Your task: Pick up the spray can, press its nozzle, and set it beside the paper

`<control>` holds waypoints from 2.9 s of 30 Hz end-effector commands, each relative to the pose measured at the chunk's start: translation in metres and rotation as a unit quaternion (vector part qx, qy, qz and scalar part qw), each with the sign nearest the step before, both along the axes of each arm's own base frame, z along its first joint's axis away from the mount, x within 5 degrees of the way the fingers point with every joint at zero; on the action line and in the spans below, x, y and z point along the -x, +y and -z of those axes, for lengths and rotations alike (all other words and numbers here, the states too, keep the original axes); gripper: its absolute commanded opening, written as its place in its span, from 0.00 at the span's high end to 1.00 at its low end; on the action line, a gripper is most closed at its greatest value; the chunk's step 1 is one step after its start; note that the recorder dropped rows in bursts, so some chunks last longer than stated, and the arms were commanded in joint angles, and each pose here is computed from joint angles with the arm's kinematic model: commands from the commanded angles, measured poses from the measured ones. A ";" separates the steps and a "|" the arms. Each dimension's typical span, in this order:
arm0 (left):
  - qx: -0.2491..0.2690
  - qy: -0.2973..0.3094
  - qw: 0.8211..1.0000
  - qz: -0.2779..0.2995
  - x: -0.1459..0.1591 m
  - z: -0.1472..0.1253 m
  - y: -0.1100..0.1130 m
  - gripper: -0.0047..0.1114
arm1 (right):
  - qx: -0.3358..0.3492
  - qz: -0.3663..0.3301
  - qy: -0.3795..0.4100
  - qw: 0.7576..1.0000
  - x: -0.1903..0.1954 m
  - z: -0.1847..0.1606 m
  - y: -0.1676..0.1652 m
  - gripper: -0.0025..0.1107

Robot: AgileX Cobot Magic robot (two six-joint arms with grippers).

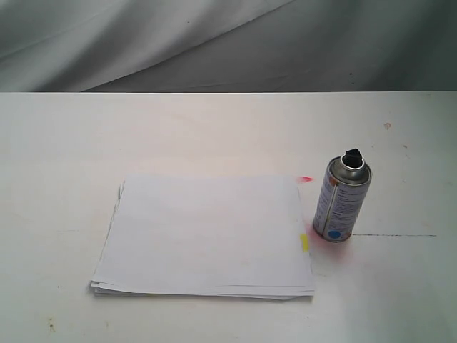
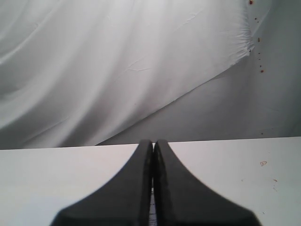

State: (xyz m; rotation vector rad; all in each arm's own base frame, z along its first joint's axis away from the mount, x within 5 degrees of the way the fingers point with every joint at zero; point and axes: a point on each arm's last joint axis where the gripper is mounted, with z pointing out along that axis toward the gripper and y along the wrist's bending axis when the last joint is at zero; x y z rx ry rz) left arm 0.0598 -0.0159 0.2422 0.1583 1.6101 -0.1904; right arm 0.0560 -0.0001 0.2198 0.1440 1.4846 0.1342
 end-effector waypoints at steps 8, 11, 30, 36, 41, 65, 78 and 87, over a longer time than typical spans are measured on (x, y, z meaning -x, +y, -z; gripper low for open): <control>-0.011 0.053 0.998 -0.016 -0.003 0.034 0.003 0.96 | 0.001 0.004 -0.002 1.000 0.001 0.001 0.000 0.98; -0.017 0.061 0.998 -0.018 -0.003 0.039 0.003 0.96 | 0.001 0.004 -0.002 1.000 0.001 0.001 0.000 0.98; -0.016 0.082 0.996 -0.017 -0.003 0.052 0.003 0.96 | 0.001 0.004 -0.002 1.000 0.001 0.001 0.000 0.98; -0.016 0.078 0.997 -0.017 -0.003 0.052 0.003 0.96 | 0.001 0.004 -0.002 1.000 0.001 0.001 0.000 0.98; -0.008 0.028 0.999 -0.018 0.004 0.046 0.004 0.96 | 0.001 0.004 -0.002 1.000 0.001 0.001 0.000 0.98; -0.008 0.022 1.000 -0.018 0.005 0.045 0.004 0.96 | 0.109 0.009 0.052 0.993 -0.001 0.016 -0.001 0.98; -0.008 0.022 1.000 -0.018 0.005 0.045 0.004 0.96 | 0.116 0.009 0.061 0.991 -0.001 0.018 -0.001 0.98; -0.008 0.022 1.000 -0.018 0.005 0.045 0.004 0.96 | 0.116 0.009 0.061 0.991 -0.001 0.018 -0.001 0.98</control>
